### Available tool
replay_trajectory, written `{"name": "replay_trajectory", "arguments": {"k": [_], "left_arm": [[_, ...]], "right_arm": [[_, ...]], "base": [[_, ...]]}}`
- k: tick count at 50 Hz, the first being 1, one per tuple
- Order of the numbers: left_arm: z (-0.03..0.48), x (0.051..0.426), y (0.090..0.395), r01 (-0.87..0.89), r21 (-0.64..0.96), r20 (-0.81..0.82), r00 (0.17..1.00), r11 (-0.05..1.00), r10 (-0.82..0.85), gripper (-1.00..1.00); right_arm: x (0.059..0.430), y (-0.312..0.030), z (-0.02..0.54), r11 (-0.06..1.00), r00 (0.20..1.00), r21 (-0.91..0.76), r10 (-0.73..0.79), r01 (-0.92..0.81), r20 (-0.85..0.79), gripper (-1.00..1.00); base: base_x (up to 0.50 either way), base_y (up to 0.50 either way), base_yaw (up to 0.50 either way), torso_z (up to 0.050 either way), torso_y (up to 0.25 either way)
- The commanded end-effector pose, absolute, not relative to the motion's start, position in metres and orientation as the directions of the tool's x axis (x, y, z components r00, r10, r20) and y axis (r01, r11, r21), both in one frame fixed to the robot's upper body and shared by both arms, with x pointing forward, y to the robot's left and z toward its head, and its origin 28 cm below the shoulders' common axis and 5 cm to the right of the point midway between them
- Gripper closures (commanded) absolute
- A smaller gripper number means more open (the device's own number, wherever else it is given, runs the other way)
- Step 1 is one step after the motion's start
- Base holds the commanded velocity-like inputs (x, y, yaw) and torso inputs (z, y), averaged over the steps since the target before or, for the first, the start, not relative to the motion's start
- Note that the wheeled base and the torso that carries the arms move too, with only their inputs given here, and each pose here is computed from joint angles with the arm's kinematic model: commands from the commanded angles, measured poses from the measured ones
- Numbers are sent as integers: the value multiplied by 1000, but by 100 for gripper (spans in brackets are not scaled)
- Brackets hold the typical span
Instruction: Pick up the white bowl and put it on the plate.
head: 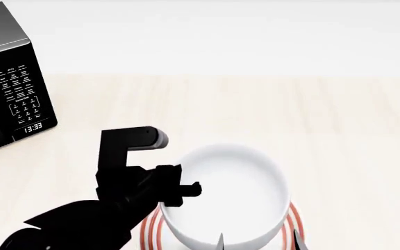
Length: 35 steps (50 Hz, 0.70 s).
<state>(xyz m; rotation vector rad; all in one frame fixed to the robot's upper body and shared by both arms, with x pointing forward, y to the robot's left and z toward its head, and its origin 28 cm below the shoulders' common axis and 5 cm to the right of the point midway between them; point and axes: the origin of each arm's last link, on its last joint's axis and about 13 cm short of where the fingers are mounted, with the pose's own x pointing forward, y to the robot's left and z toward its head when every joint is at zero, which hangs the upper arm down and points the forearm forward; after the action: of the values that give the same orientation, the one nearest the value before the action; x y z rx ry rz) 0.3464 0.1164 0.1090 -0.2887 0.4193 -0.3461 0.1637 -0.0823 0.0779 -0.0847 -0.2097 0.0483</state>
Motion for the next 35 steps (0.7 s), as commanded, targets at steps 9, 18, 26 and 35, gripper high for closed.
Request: {"name": "replay_trajectory", "arguments": {"k": [9, 18, 26, 35], "left_arm": [[106, 349, 115, 262, -346, -334, 863, 901, -379, 100], [100, 350, 116, 258, -348, -346, 858, 901, -379, 100], [96, 348, 115, 259, -348, -352, 854, 901, -382, 100], [93, 348, 114, 257, -355, -360, 850, 899, -385, 100]], "right_arm": [[164, -82, 78, 995, 977, -88, 57, -40, 206, -100], [163, -82, 78, 995, 977, -89, 58, -40, 206, -100], [163, -82, 78, 995, 977, -89, 58, -40, 206, -100], [164, -82, 77, 995, 977, -90, 58, -40, 205, -100]], "base": [[0, 0, 0, 0, 1], [0, 0, 0, 0, 0], [0, 0, 0, 0, 0], [0, 0, 0, 0, 1]]}}
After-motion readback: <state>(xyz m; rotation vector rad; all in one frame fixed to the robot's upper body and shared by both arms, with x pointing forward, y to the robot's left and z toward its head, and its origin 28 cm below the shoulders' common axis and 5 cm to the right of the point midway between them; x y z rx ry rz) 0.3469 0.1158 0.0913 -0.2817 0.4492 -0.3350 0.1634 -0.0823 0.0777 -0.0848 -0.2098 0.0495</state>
